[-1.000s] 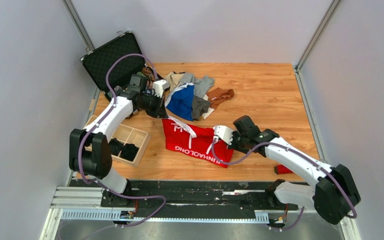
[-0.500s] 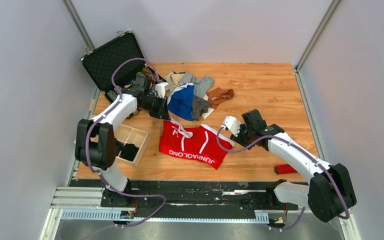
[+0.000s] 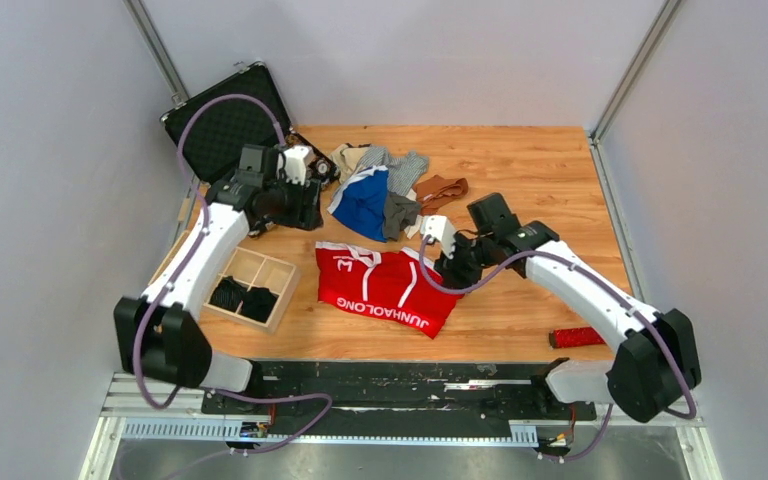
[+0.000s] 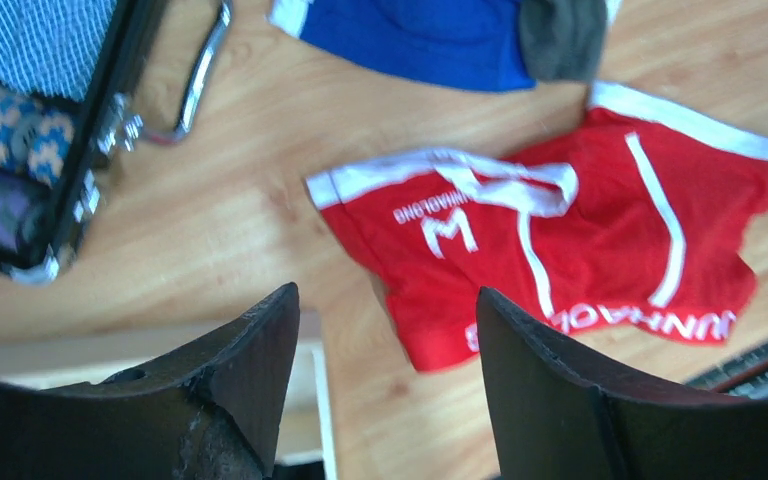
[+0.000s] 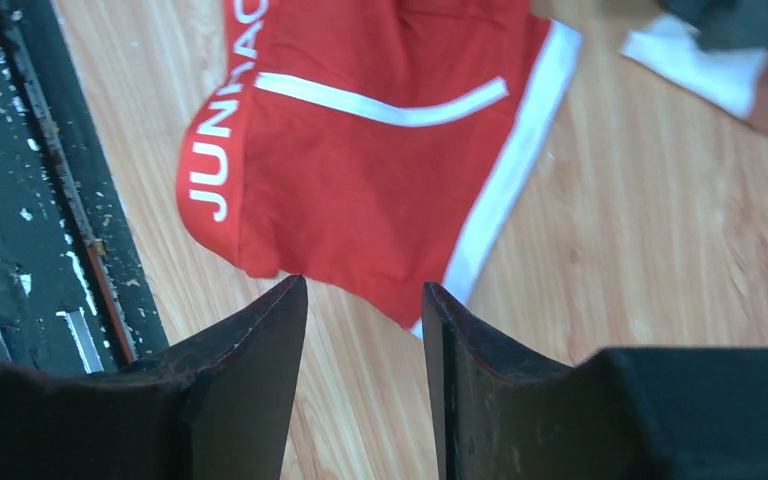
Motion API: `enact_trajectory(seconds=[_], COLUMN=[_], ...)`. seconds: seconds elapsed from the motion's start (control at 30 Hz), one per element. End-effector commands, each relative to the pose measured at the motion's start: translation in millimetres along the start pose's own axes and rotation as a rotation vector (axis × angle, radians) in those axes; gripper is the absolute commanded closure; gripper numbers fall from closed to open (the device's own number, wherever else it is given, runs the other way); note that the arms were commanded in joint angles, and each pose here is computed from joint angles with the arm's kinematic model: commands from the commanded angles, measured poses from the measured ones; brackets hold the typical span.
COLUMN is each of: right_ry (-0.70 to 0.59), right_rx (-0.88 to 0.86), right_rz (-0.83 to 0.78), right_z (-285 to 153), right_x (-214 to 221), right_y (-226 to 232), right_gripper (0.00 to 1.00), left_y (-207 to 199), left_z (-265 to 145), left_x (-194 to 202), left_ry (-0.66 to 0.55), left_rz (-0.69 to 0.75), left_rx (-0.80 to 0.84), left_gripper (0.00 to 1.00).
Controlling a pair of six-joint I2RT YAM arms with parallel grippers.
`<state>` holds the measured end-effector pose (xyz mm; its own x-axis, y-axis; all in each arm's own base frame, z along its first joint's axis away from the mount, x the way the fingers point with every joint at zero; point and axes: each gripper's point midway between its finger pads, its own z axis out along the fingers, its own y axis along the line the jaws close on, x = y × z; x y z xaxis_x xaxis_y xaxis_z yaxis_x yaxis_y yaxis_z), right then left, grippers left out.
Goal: Roll the underwear
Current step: Flatten out the underwear at the center of the board.
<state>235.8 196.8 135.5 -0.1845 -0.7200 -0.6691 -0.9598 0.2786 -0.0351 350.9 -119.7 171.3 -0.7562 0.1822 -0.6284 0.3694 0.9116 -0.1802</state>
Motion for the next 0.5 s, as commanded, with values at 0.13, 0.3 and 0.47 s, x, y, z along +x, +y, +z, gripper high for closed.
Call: enact_trajectory(seconds=[0.13,0.3,0.47], right_ry=[-0.117,-0.071,0.052], right_rx=[-0.082,-0.090,-0.025], right_rz=[-0.092,-0.045,0.068], right_z=[51.2,98.1,127.3], right_x=[-60.5,-65.0,-27.6], right_y=[-16.4,-47.8,-83.6], right_gripper=[0.33,0.17,0.25], left_y=[-37.9,-54.6,-56.8], left_z=[-23.9,-18.8,-13.5], left_x=[88.7,95.4,97.6], left_ry=[0.215,0.237,0.247], left_rz=[-0.125,-0.128,-0.147], left_rx=[0.136,0.183,0.190], left_gripper=[0.23,0.26,0.26])
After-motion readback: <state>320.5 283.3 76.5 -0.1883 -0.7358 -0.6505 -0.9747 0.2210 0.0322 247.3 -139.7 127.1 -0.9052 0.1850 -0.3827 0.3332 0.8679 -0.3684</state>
